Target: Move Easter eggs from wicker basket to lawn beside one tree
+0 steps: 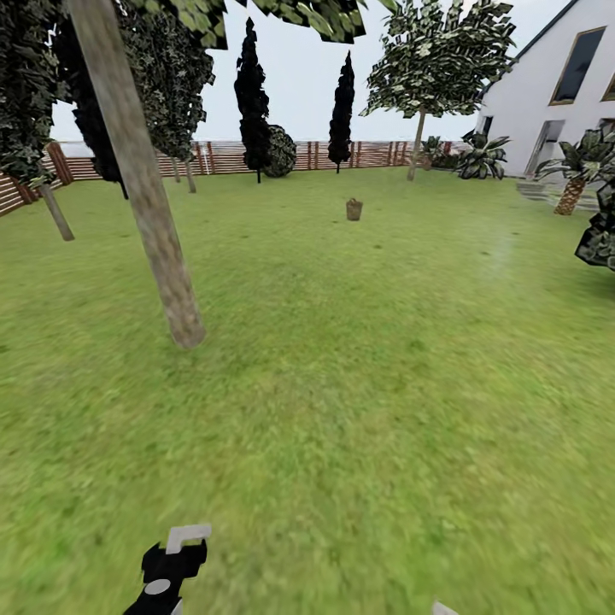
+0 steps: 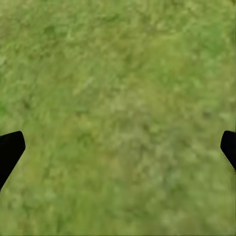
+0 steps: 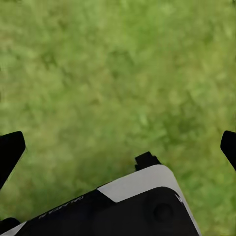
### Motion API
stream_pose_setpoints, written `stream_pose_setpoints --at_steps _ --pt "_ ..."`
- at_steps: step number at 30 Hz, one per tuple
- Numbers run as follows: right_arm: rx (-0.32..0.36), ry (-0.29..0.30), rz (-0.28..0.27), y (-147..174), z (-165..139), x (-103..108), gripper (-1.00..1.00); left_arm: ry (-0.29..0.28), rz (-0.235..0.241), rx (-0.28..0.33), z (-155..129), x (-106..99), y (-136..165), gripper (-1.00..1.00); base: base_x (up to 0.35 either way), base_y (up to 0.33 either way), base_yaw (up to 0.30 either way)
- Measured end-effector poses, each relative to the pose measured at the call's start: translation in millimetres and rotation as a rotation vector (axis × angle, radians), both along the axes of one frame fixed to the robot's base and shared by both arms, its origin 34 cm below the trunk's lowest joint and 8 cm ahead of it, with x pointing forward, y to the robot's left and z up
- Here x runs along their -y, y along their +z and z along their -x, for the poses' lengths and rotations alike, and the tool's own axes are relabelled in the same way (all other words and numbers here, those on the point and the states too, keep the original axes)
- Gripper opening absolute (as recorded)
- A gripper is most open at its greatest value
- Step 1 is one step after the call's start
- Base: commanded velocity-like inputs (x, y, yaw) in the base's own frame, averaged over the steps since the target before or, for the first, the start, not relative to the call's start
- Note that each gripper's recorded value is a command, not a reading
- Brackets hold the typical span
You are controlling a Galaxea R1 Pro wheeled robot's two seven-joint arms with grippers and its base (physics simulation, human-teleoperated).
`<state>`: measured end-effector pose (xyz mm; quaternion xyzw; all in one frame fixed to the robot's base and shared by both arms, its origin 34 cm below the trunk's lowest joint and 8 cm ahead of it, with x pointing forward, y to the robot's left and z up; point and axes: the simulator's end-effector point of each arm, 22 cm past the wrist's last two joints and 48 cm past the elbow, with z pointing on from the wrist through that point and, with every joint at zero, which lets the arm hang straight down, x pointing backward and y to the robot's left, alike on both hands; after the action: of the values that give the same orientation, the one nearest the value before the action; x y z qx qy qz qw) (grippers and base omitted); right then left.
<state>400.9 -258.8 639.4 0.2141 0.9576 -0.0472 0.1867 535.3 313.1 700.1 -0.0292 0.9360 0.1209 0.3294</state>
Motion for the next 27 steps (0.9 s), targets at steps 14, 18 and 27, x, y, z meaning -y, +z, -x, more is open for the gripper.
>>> stream_pose_setpoints --at_steps 14,18,27 --pt "0.0 0.0 0.0 0.0 -0.1 0.0 1.0 0.0 0.0 0.0 0.0 0.0 0.0 1.0 0.33 0.0 0.0" --pt "0.0 0.0 0.0 0.0 -0.1 -0.1 1.0 0.0 0.0 0.0 0.0 0.0 0.0 1.0 0.33 0.0 0.0" --pt "0.0 -0.001 -0.001 0.0 0.0 -0.3 1.0 0.0 0.0 0.0 0.0 0.0 0.0 1.0 0.33 0.0 0.0"
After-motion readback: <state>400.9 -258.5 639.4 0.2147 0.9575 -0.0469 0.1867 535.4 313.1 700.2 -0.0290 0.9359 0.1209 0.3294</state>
